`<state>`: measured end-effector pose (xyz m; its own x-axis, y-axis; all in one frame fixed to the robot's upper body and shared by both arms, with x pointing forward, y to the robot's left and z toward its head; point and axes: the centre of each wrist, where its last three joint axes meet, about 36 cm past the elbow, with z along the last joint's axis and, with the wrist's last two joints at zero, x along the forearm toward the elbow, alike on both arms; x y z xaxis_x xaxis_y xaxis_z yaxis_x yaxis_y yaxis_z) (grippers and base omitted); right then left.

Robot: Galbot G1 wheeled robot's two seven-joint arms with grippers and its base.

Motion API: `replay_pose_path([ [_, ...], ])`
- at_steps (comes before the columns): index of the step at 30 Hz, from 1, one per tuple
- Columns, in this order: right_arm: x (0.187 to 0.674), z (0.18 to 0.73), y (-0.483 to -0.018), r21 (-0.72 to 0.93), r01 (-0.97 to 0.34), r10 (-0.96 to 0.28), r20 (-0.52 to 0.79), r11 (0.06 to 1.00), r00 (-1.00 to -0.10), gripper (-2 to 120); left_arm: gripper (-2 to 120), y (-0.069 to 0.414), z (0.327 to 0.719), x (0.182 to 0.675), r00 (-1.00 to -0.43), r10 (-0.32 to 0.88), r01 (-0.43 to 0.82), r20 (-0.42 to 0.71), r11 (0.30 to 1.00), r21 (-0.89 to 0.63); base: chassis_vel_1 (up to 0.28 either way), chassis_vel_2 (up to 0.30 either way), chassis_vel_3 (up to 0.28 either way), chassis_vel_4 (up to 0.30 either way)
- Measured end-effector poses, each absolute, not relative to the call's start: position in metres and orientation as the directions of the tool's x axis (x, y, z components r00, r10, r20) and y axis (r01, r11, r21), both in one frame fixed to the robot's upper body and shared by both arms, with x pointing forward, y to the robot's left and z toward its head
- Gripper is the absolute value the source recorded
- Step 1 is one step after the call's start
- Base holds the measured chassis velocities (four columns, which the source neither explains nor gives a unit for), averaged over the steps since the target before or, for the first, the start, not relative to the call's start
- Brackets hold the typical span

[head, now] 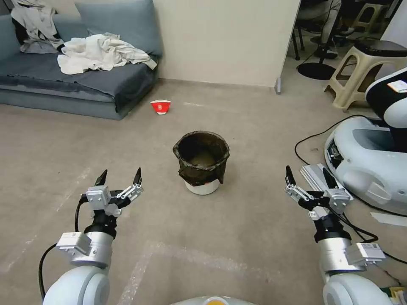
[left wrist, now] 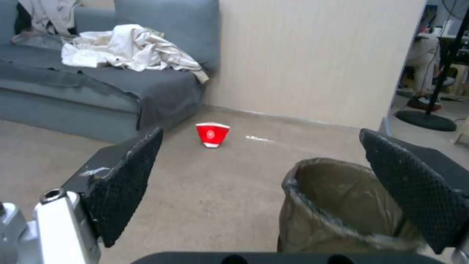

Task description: Pick up the trash can from the floor.

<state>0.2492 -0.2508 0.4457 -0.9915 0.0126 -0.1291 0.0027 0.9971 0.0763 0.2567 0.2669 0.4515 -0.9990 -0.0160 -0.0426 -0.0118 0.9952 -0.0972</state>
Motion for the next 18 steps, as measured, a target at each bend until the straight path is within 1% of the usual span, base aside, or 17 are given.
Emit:
replay_pose_path([
  [5, 0.2495, 0.4441, -0.2507, 0.077, 0.003, 0.012, -0.126, 0.997, -0.992, 100, 100, 0.2669, 0.4504, 0.2577, -0.999, -0.018, -0.014, -0.041, 0.995, -0.099, -0.113, 0.130, 0.128, -0.120],
  [18, 0.2507, 0.4417, -0.2504, 0.079, 0.004, 0.013, -0.121, 0.997, -0.993, 100, 100, 0.2688, 0.4477, 0.2614, -0.999, -0.025, -0.022, -0.038, 0.995, -0.097, -0.083, 0.075, 0.079, -0.084],
])
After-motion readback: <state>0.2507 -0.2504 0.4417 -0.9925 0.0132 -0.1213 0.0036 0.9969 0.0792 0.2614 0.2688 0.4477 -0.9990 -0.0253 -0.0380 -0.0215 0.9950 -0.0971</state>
